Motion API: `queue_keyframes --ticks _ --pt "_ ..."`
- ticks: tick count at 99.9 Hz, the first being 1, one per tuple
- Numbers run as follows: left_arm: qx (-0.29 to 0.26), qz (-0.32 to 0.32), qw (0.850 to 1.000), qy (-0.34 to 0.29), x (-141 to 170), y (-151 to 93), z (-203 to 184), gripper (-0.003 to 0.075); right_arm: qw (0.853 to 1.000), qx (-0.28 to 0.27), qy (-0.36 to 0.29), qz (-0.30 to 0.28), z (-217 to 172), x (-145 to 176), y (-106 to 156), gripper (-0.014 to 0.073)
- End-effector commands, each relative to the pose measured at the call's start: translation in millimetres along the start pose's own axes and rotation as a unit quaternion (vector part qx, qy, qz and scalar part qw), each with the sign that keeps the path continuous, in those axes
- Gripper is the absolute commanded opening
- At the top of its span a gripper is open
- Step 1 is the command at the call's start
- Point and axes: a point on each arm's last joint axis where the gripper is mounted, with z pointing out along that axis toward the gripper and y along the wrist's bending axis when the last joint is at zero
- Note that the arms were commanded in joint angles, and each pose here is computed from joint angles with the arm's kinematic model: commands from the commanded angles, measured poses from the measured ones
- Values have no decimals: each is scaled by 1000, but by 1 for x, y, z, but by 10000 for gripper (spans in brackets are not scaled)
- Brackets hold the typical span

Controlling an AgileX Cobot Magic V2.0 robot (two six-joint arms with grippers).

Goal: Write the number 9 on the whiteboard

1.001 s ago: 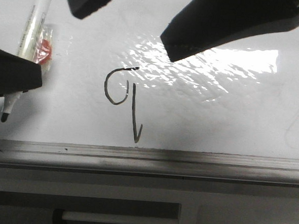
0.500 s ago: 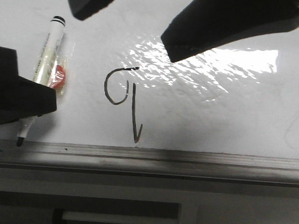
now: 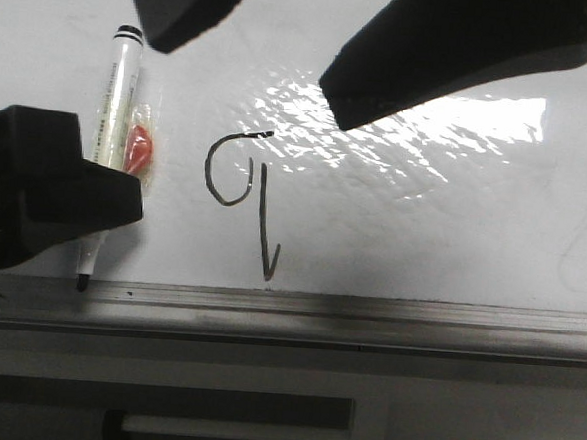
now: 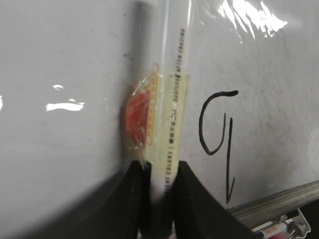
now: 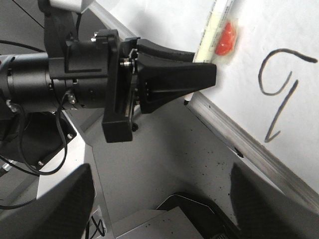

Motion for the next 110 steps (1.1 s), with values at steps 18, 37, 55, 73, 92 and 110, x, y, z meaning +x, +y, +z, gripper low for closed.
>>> queue_keyframes --ticks 18,37,55,73,92,110 --pt "16 -12 999 -39 -11 -7 2 402 999 -6 -52 -11 -9 -14 5 492" --pt "32 -20 997 -67 -21 -10 -5 400 998 9 -57 -37 -10 -15 2 487" --pt "64 -9 991 -119 -41 -17 -25 400 996 22 -58 -59 -9 -14 0 43" --pt "93 8 983 -160 -57 -21 -48 358 995 29 -73 -56 -3 -1 -8 -61" --pt "111 76 972 -195 -70 -23 -75 113 990 38 -124 -54 -4 24 -19 -61" --pt "131 126 963 -199 -74 -22 -98 -20 975 43 -207 -63 -22 55 -31 -61"
